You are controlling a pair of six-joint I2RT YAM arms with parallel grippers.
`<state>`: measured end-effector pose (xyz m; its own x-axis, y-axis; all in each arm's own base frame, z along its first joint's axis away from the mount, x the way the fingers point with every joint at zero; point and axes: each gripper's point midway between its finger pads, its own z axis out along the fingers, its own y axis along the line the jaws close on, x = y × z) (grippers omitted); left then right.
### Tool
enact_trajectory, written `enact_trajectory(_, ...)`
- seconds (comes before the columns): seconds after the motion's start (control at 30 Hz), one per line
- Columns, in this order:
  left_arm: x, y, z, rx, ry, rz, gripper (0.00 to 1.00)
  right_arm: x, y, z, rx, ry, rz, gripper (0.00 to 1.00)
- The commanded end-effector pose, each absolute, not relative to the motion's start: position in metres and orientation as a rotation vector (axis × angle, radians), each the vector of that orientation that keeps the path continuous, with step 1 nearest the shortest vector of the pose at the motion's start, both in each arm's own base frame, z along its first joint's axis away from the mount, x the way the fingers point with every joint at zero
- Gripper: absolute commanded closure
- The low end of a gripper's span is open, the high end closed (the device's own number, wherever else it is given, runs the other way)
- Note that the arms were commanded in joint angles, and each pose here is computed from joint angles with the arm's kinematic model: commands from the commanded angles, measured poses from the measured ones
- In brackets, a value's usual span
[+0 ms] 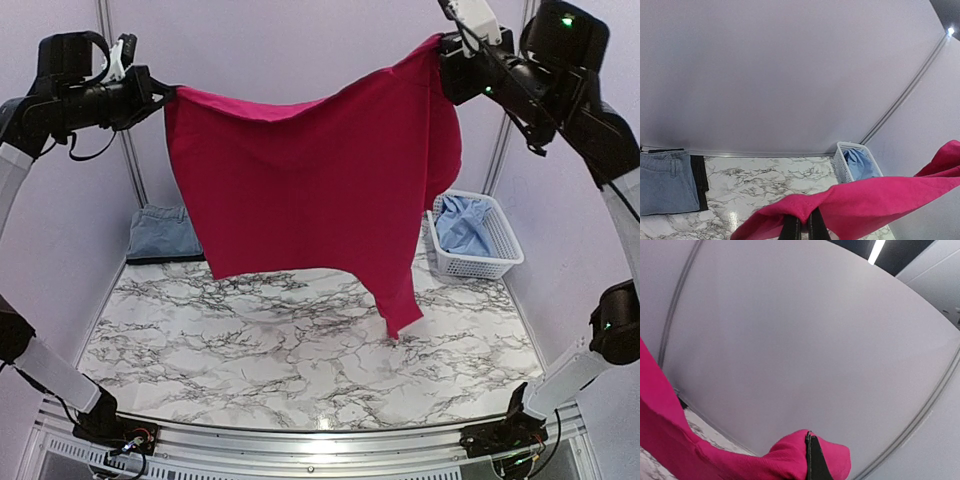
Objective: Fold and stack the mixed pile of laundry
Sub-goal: Flatten out the crumpled T-shirt at the center of the board.
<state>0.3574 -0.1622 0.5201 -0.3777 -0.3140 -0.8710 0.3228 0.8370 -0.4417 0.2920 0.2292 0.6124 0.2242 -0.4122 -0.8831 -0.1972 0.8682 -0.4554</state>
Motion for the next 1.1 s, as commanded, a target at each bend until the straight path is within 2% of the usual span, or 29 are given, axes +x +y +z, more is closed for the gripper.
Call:
enact_trajectory(0.0, 0.294, -0.172, 0.567, 0.154, 1.700, -0.824, 1.00, 0.222, 0.223, 0.657, -0.512, 1.228, 0.007, 1.00)
enact_trajectory(0.13, 0.248, -0.162, 0.592, 0.189, 1.616, -0.889, 1.00, 0.167, 0.251, 0.652, -0.609, 1.198, 0.045, 1.00)
enact_trajectory(0.27, 0.209, -0.145, 0.610, 0.184, 1.541, -0.924, 1.00, 0.122, 0.276, 0.645, -0.676, 1.176, -0.111, 1.00)
enact_trajectory(0.47, 0.179, -0.119, 0.608, 0.116, 1.502, -0.898, 1.00, 0.090, 0.264, 0.657, -0.608, 1.215, -0.079, 1.00)
enact_trajectory(0.6, 0.185, -0.105, 0.593, 0.029, 1.530, -0.832, 1.00, 0.092, 0.257, 0.648, -0.574, 1.243, -0.041, 1.00)
enact_trajectory(0.7, 0.210, -0.097, 0.566, -0.058, 1.598, -0.734, 1.00, 0.105, 0.226, 0.650, -0.479, 1.277, 0.047, 1.00)
enact_trajectory(0.83, 0.261, -0.099, 0.514, -0.157, 1.748, -0.598, 1.00, 0.155, 0.169, 0.641, -0.292, 1.303, 0.175, 1.00)
enact_trajectory(0.93, 0.303, -0.102, 0.473, -0.209, 1.855, -0.460, 1.00, 0.192, 0.143, 0.614, -0.198, 1.325, 0.078, 0.99)
enact_trajectory(1.0, 0.335, -0.114, 0.442, -0.198, 1.938, -0.401, 1.00, 0.233, 0.164, 0.588, -0.285, 1.387, 0.069, 0.99)
enact_trajectory(1.07, 0.356, -0.124, 0.421, -0.191, 1.988, -0.381, 1.00, 0.298, 0.164, 0.543, -0.316, 1.548, 0.084, 1.00)
